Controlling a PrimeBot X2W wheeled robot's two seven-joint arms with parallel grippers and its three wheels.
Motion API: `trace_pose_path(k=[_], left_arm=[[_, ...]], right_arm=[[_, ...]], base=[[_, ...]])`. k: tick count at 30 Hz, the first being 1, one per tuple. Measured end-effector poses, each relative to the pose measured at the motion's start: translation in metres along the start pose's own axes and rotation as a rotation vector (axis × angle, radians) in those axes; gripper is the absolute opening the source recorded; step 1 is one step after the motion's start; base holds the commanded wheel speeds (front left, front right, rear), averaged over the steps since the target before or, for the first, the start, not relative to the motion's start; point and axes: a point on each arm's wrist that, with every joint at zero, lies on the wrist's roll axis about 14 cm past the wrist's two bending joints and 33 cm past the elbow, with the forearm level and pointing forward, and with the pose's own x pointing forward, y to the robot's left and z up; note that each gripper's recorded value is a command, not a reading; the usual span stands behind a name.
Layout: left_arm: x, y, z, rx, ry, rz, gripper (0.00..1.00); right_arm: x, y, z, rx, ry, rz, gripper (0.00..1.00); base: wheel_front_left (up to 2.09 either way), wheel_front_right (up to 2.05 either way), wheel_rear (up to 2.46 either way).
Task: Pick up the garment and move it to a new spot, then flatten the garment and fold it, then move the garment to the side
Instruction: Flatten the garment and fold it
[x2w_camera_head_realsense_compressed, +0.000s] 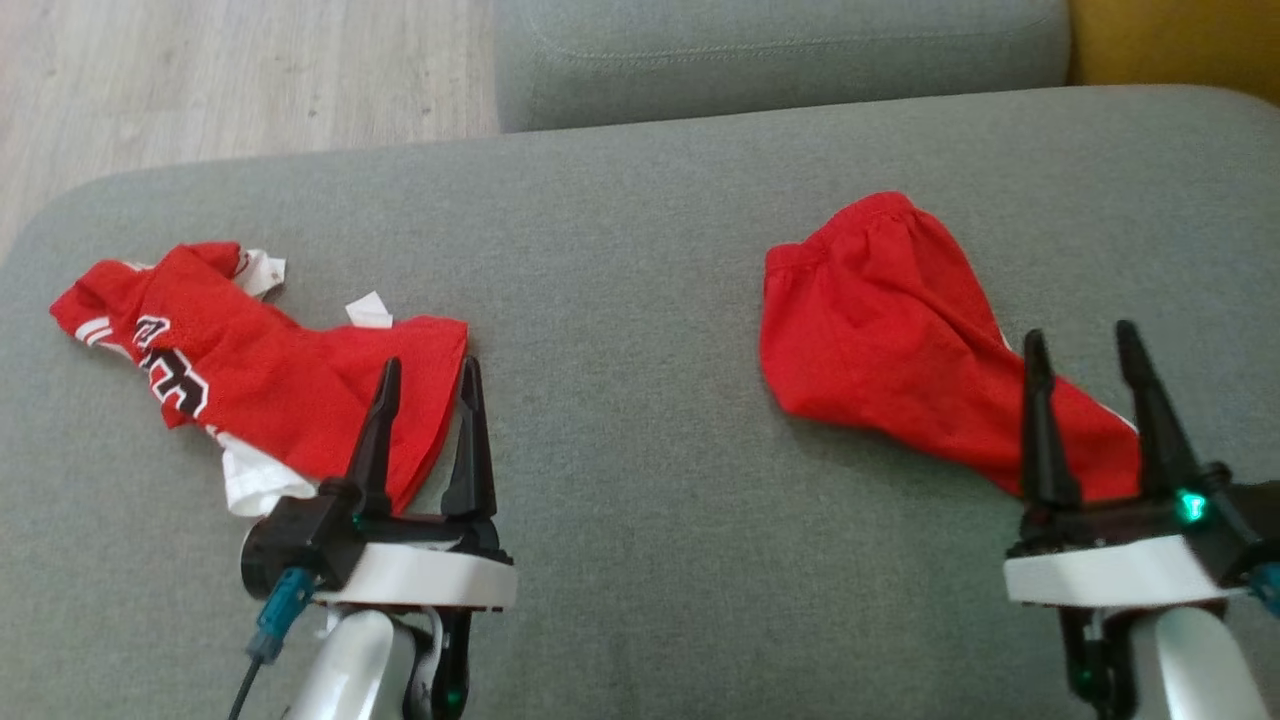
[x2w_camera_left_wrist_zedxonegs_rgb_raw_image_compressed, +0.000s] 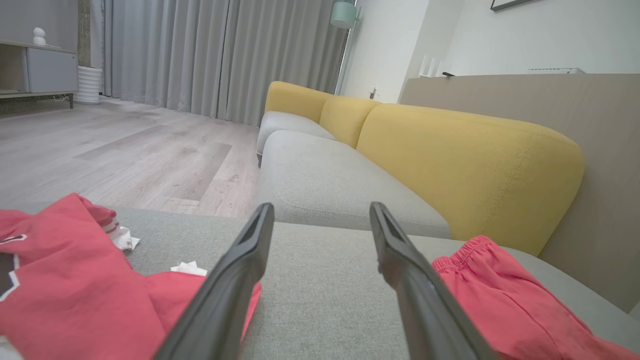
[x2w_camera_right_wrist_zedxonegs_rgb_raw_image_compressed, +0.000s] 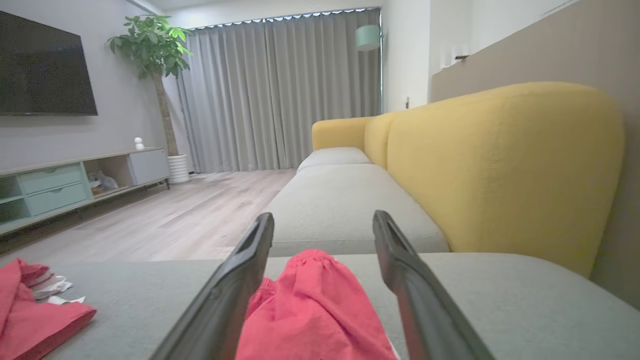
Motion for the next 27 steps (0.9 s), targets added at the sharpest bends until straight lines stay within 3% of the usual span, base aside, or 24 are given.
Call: trace_pose_path(k=[9, 17, 23, 27], left_arm=[[0.001, 0.01, -0.015, -0.005, 0.04, 0.02, 1.0], [0.008, 0.018, -0.02, -0.001, 0.053, 0.034, 1.0], [0.012, 0.023, -0.024, 0.006, 0.06, 0.038, 1.0], [0.013, 0.028, -0.027, 0.008, 0.068, 0.049, 1.0]], right_arm=[[0.01, 0.009, -0.017, 0.06, 0.039, 0.021, 1.0], [0.05, -0.006, -0.014, 0.034, 0.004, -0.01, 1.0], [0.081, -0.058, -0.054, -0.014, 0.185, -0.158, 1.0], [0.102, -0.057, -0.069, -0.015, 0.263, -0.158, 1.0]], base=[[0.0, 0.0, 0.0], [0.0, 0.0, 0.0], [0.0, 0.0, 0.0], [0.0, 0.0, 0.0]])
